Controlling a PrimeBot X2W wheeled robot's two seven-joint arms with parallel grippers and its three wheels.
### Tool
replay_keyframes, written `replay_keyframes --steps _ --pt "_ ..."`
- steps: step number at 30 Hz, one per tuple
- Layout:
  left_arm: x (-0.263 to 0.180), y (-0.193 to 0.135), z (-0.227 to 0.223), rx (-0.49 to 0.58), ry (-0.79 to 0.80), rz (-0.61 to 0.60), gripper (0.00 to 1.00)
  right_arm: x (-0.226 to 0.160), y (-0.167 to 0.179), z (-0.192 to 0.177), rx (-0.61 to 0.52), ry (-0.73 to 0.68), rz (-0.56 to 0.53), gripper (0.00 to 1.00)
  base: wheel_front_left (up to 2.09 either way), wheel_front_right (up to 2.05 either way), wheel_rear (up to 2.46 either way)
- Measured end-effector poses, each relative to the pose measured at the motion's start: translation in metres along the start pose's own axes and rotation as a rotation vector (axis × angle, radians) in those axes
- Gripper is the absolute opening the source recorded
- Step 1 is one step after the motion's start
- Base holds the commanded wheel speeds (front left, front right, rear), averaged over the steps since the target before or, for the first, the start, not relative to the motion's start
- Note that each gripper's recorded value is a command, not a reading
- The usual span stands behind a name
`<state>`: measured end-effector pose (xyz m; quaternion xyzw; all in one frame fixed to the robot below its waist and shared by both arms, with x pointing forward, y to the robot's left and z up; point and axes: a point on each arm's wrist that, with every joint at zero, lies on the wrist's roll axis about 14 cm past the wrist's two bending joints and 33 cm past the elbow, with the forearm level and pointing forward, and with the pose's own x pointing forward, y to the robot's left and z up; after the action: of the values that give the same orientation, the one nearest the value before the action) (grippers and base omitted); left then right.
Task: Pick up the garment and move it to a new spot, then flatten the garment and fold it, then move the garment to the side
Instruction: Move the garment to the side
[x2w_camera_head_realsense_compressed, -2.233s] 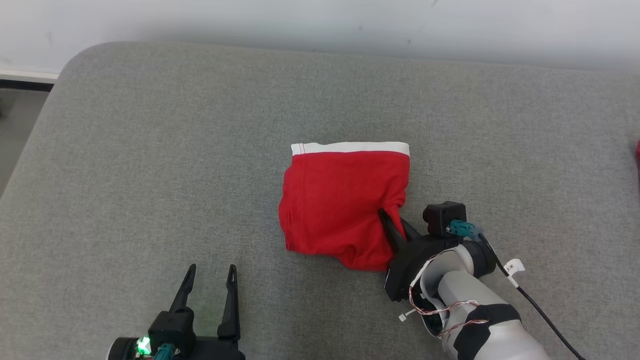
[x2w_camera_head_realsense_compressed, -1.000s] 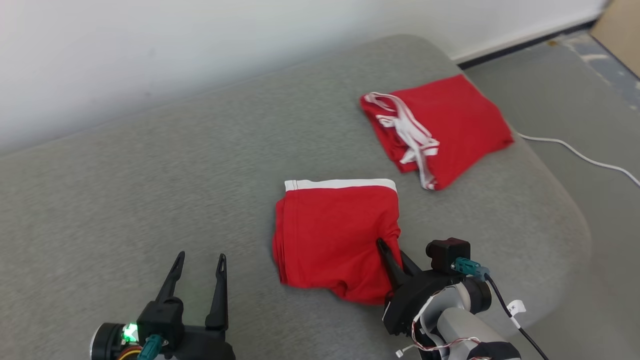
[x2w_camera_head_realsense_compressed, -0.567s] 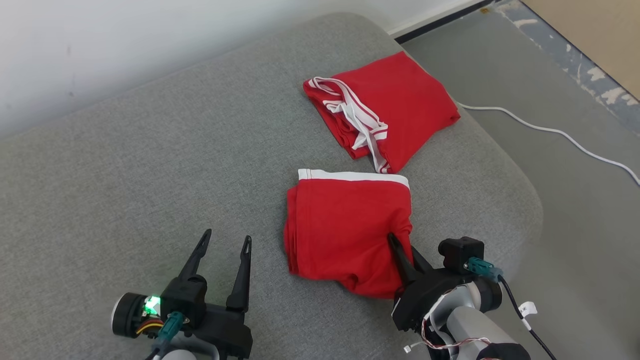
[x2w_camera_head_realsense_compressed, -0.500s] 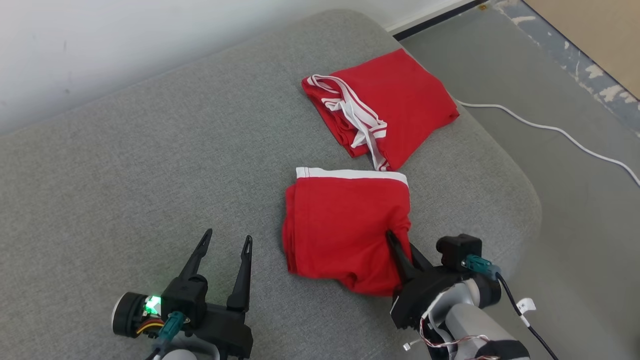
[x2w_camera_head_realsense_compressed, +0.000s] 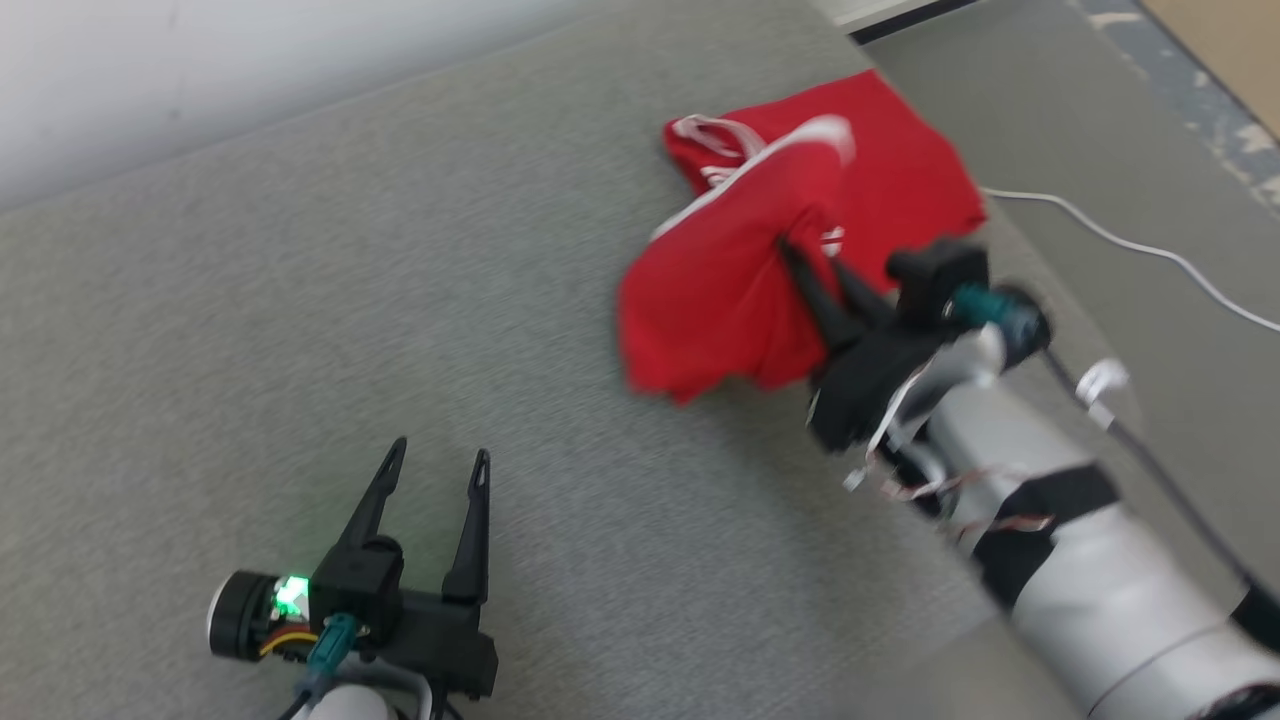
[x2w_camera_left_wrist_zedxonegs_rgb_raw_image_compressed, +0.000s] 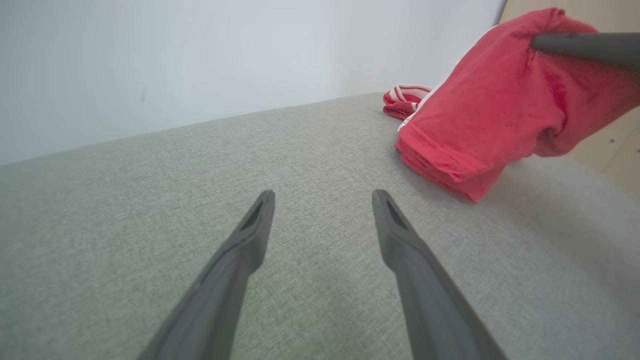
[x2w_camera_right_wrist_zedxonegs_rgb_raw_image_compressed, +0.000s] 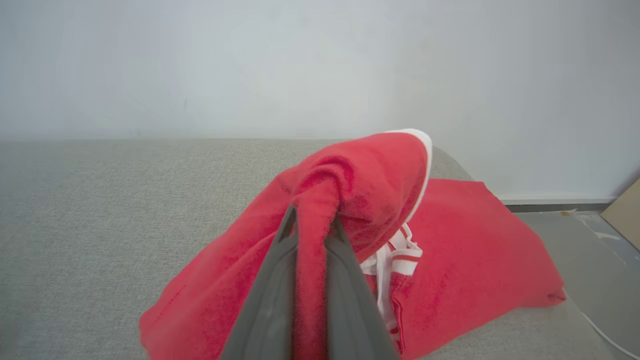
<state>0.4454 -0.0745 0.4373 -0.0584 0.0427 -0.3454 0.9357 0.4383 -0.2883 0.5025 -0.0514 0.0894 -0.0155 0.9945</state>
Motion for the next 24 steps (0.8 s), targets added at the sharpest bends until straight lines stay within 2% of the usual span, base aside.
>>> replay_keyframes --steps 7,11,16,24 --pt "-0.005 0.03 0.001 0.018 -0.01 0.066 1.0 0.045 -0.018 0.013 -0.162 0.081 0.024 0.0 0.0 0.0 0.0" --pt "-0.013 0.05 -0.006 0.021 0.004 0.116 1.0 0.068 -0.022 0.009 -0.197 0.128 0.037 0.0 0.0 0.0 0.0" --pt "-0.025 0.075 -0.015 0.024 0.023 0.185 1.0 0.1 -0.03 0.026 -0.226 0.11 0.037 0.0 0.0 0.0 0.0" --pt "-0.047 0.107 -0.02 0.026 0.038 0.287 1.0 0.108 -0.075 -0.016 -0.225 0.267 -0.036 0.0 0.0 0.0 0.0"
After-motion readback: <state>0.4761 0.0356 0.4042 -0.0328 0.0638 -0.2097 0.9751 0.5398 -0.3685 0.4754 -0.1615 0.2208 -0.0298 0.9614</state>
